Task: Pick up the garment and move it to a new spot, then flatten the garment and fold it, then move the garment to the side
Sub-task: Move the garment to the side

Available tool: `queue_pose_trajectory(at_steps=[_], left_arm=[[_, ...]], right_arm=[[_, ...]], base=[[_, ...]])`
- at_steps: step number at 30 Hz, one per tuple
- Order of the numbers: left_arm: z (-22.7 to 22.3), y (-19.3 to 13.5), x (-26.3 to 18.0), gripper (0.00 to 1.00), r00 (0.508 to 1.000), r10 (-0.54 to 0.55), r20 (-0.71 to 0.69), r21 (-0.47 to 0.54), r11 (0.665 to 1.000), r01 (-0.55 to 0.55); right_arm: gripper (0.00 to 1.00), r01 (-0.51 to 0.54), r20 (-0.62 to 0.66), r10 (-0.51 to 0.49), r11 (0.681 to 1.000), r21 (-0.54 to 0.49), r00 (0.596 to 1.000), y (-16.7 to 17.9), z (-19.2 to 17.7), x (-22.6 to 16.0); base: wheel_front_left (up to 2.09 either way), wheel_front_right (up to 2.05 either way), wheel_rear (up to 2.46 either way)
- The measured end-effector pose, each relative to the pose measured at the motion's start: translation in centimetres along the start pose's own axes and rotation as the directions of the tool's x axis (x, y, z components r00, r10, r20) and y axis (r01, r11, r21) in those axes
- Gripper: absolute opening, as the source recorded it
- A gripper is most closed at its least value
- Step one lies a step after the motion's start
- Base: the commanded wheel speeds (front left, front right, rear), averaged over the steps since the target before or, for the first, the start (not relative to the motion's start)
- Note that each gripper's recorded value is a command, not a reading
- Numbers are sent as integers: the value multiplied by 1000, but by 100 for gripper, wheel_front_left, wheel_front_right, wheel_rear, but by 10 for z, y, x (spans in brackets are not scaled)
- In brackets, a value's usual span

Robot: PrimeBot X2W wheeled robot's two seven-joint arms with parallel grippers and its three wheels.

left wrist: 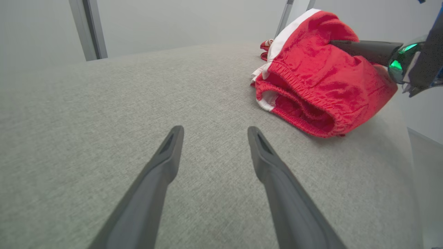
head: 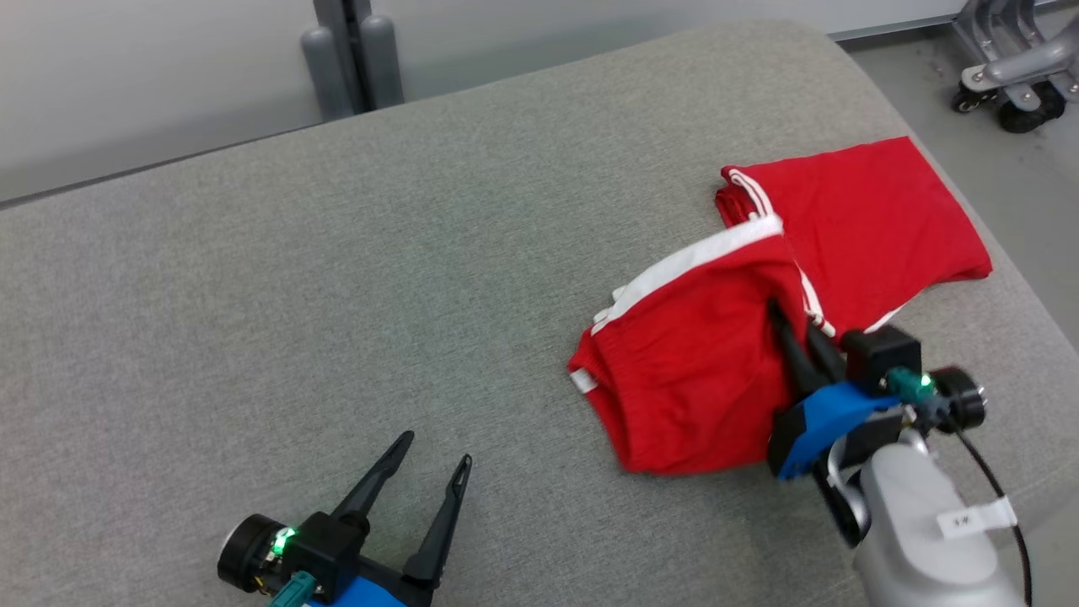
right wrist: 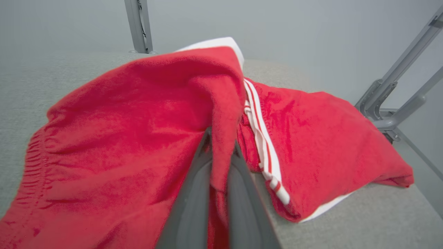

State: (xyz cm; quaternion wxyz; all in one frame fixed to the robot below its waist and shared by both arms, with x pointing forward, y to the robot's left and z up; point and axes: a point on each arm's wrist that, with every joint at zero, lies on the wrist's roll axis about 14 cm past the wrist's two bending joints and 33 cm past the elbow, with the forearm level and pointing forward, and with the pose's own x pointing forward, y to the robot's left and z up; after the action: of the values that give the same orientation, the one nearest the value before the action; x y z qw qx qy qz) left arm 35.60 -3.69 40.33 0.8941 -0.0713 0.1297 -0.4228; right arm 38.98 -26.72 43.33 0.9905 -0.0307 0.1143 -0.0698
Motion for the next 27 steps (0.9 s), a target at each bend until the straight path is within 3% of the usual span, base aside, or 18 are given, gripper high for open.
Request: queue_pose_trajectory(at_steps=[4,8,14,15,16,20,24,25,27], left_arm=[[-6,24,-6,100,999,39,-15,2,999,-39],[-13,43,-14,100,997,74,-33,0,997,-74],[-18,65,-24,100,991,128,-40,-23,991,-129],[-19,68,-26,100,990,137,-43,-27,990,-138],[-19,70,-27,100,988,145,-43,-29,989,-147],[-20,80,-31,100,984,175,-42,-38,984,-177],[-15,89,-36,100,977,211,-32,-30,977,-212],[-14,91,-37,100,975,220,-28,-28,975,-220],[-8,93,-39,100,970,241,-13,-27,970,-241]], right_arm=[[0,62,-14,-65,985,-161,998,-27,24,35],[0,163,-39,-182,941,-297,983,-68,40,57],[1,314,-91,-374,868,-385,923,-125,40,63],[65,339,-81,-399,857,-389,913,-132,42,63],[100,359,-76,-421,844,-399,904,-137,43,63],[100,422,-43,-471,824,-379,881,-143,48,62],[100,460,78,-464,814,-355,882,-139,81,65],[100,454,101,-449,820,-349,888,-135,86,66],[100,408,143,-382,862,-300,913,-115,93,75]], base=[[0,0,0],[0,0,0],[0,0,0],[0,0,0],[0,0,0],[0,0,0],[0,0,0],[0,0,0],[0,0,0]])
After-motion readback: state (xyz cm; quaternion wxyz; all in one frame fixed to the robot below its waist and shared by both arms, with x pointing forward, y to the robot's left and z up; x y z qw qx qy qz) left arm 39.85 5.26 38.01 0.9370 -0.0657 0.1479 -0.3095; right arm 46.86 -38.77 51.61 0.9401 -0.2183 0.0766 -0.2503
